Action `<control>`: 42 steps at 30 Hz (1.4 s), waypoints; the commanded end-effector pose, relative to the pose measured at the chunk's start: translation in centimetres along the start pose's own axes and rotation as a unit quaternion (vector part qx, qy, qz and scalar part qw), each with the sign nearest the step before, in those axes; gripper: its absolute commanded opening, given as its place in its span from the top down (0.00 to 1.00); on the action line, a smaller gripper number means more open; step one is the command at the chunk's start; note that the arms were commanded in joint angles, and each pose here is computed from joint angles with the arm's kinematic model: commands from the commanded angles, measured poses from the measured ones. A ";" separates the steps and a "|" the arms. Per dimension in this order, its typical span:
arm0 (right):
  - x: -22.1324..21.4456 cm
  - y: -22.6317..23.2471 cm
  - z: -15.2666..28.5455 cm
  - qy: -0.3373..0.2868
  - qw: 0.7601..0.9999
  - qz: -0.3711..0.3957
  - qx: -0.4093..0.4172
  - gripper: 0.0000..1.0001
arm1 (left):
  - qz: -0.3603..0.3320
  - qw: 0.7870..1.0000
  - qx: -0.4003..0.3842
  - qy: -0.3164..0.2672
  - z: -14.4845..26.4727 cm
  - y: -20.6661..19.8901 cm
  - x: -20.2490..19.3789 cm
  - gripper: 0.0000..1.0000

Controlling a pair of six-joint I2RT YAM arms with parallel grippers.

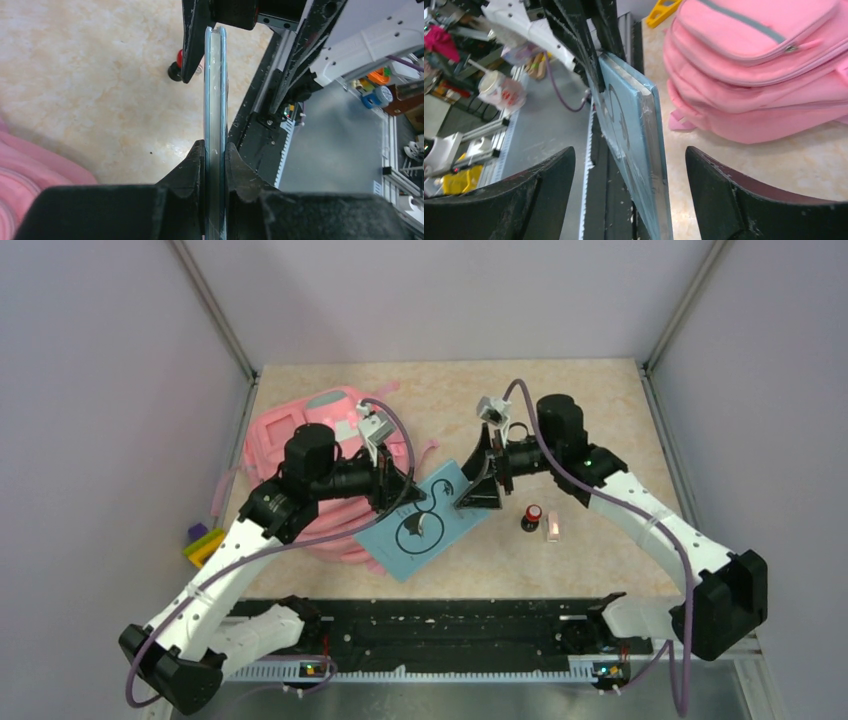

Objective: Pack the student bag
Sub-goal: Pick up the book from the center of the board.

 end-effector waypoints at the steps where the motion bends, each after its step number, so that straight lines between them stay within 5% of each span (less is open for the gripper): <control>1: -0.7 2.2 -0.3 0.009 0.998 0.022 0.056 0.25 | -0.045 0.995 -0.078 -0.039 1.0 -3.0 1.5 1.00; 3: -1.0 2.9 -0.3 0.010 0.996 0.018 0.084 0.39 | -0.049 0.995 -0.079 -0.046 1.2 -3.1 1.5 1.00; 8: -1.0 3.4 -0.4 -0.012 0.995 0.001 0.096 1.00 | -0.062 0.995 -0.051 -0.061 1.5 -2.6 1.7 1.00; 10: -0.7 3.0 -0.3 -0.027 0.997 -0.014 0.076 1.00 | -0.066 0.996 -0.025 -0.059 1.6 -1.9 1.6 0.99; 11: -0.5 2.3 -0.2 -0.037 0.998 -0.026 0.050 1.00 | -0.067 0.996 0.002 -0.051 1.6 -1.0 1.3 0.89; 14: 1.0 0.3 2.1 -0.094 0.993 -0.072 -0.027 1.00 | -0.088 0.988 0.130 -0.007 2.2 3.1 -0.1 0.36; 18: 1.5 -2.9 6.6 -0.172 0.967 -0.124 -0.140 1.00 | -0.114 0.940 0.318 0.049 4.4 9.4 -2.8 0.18; 21: 1.1 -4.3 8.3 -0.189 0.947 -0.127 -0.225 1.00 | -0.133 0.928 0.343 0.064 4.5 10.4 -4.4 0.07; 31: 1.0 -3.4 9.9 -0.210 0.933 -0.098 -0.277 1.00 | -0.201 0.832 0.495 0.150 4.8 13.9 -6.6 0.02; 42: 0.7 -2.7 9.3 -0.214 0.940 -0.101 -0.245 1.00 | -0.194 0.818 0.497 0.215 3.2 15.6 -9.2 0.02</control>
Point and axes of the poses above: each gripper's point midway between its finger pads, its own z axis back along the fingers, its own y axis along the line the jaws close on, x = y × z, the point moved 3 cm from there along z, back along the fingers, and after that the axes turned 4 degrees about -z, right-handed, at the moved point
